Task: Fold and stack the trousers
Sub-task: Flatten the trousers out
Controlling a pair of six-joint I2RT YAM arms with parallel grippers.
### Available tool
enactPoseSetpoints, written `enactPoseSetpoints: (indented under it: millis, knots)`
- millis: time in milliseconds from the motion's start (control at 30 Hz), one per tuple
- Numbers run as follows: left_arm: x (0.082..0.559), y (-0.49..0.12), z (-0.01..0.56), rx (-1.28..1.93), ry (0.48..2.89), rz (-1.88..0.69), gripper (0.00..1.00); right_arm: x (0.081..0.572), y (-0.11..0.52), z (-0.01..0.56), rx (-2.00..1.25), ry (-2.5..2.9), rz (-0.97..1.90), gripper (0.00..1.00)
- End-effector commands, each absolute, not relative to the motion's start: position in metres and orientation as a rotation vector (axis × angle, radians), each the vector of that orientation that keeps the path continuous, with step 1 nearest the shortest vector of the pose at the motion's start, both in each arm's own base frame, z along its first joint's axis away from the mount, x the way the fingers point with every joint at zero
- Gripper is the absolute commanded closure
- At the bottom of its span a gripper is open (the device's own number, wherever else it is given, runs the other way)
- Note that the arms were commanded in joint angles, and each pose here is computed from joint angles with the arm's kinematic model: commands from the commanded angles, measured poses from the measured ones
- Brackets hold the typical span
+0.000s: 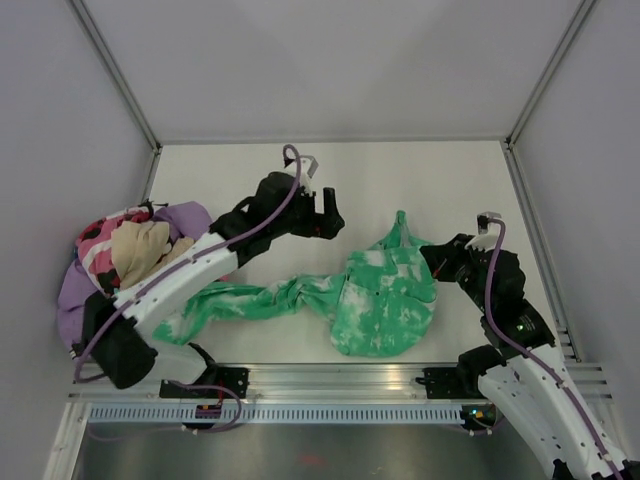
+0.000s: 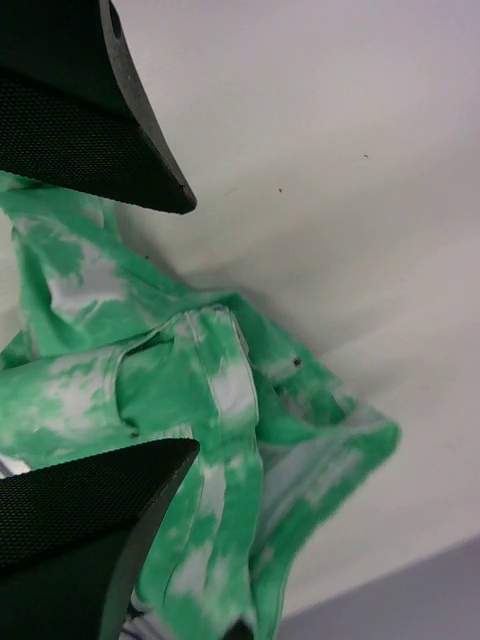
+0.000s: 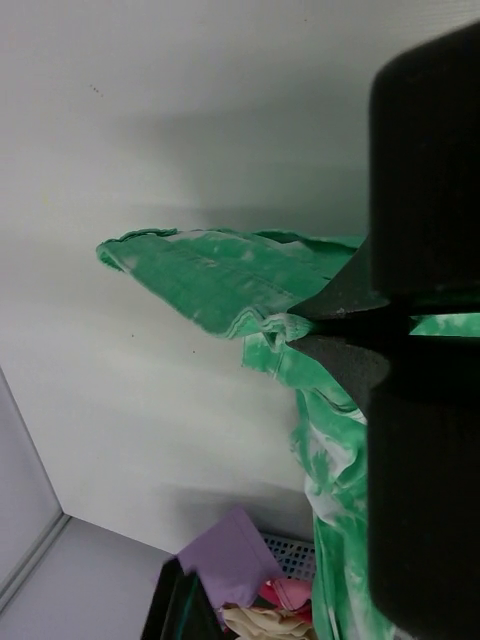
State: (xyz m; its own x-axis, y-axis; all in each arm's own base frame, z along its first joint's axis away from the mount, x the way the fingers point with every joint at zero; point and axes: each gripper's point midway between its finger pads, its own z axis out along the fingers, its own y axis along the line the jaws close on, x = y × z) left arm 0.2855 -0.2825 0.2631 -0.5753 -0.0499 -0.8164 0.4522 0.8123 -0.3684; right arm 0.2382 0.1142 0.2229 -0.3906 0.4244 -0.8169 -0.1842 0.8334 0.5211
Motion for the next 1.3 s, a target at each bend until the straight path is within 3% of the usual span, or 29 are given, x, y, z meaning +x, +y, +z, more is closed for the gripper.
enactPoseSetpoints:
  millis: [0,233,367,833,933,1000,1033,1067,1133,1167,1267]
  knots:
    - [0.302,-0.306,0.213,0.424,2.179,-0.716,0.02,0.238,0.110,0.236,0.207,1.854,0.650,0.94]
    - [0.292,-0.357,0.168,0.573,2.213,-0.991,0.04,0.233,0.117,0.214,0.257,1.899,0.710,0.98]
    - [0.275,-0.367,0.134,0.581,2.273,-1.098,0.08,0.230,0.110,0.219,0.273,1.873,0.685,0.94]
    - [0.278,-0.375,0.071,0.531,2.326,-0.976,0.09,0.242,0.121,0.216,0.211,1.910,0.692,0.93]
    - [0.269,-0.389,0.070,0.519,2.306,-1.067,0.20,0.246,0.121,0.216,0.214,1.890,0.693,0.93]
    - [0.259,-0.398,0.074,0.542,2.278,-1.109,0.35,0.249,0.121,0.216,0.225,1.893,0.688,0.93]
    - [0.257,-0.401,0.085,0.551,2.245,-1.121,0.46,0.250,0.121,0.216,0.222,1.896,0.687,0.93]
    - [0.258,-0.401,0.093,0.548,2.224,-1.113,0.70,0.252,0.121,0.213,0.229,1.908,0.677,0.93]
    - [0.258,-0.398,0.105,0.546,2.209,-1.080,0.92,0.255,0.118,0.211,0.247,1.920,0.651,0.94]
    - [0.260,-0.396,0.126,0.538,2.163,-1.079,0.98,0.259,0.111,0.204,0.276,1.938,0.600,0.94]
    - [0.266,-0.375,0.167,0.501,2.081,-0.993,0.98,0.268,0.097,0.197,0.335,1.962,0.496,0.95]
